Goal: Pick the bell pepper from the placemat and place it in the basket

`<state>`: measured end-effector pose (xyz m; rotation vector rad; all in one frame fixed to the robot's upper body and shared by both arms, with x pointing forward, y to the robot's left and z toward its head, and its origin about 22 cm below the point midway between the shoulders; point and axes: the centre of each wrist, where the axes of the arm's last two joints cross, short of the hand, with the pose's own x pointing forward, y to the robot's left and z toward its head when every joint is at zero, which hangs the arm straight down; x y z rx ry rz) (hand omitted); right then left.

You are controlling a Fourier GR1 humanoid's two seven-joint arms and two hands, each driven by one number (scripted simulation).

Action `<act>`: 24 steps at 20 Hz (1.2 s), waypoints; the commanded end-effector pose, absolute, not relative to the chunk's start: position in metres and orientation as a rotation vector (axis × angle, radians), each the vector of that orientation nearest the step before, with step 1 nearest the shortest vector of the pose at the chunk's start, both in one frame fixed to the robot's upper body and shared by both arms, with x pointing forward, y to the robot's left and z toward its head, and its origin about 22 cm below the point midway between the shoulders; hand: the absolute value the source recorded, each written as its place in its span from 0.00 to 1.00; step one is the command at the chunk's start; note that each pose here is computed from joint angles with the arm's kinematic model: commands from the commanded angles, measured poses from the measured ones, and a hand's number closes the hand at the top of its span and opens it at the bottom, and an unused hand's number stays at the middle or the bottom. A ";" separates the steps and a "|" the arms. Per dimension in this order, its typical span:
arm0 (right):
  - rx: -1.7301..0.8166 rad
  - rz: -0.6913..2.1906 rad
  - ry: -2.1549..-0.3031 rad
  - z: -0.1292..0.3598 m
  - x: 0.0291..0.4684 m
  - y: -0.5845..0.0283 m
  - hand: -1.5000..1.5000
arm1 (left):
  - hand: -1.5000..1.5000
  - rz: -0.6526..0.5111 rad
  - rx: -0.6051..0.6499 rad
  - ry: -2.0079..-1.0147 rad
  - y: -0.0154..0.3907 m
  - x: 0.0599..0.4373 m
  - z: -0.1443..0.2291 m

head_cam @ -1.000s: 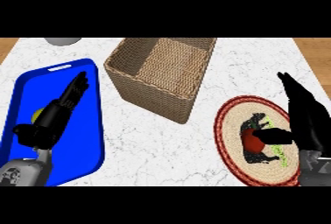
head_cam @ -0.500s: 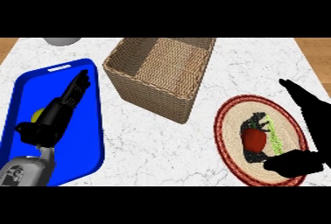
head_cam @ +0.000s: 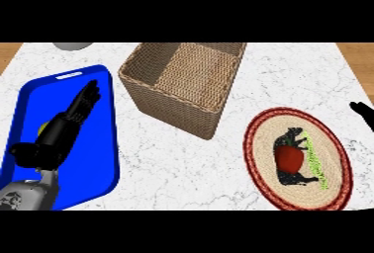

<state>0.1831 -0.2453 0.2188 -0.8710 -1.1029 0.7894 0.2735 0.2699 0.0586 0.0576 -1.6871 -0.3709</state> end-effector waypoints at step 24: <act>-0.957 0.685 -1.042 0.088 0.227 -0.242 0.00 | 0.50 -0.389 0.067 -1.702 0.269 0.284 0.053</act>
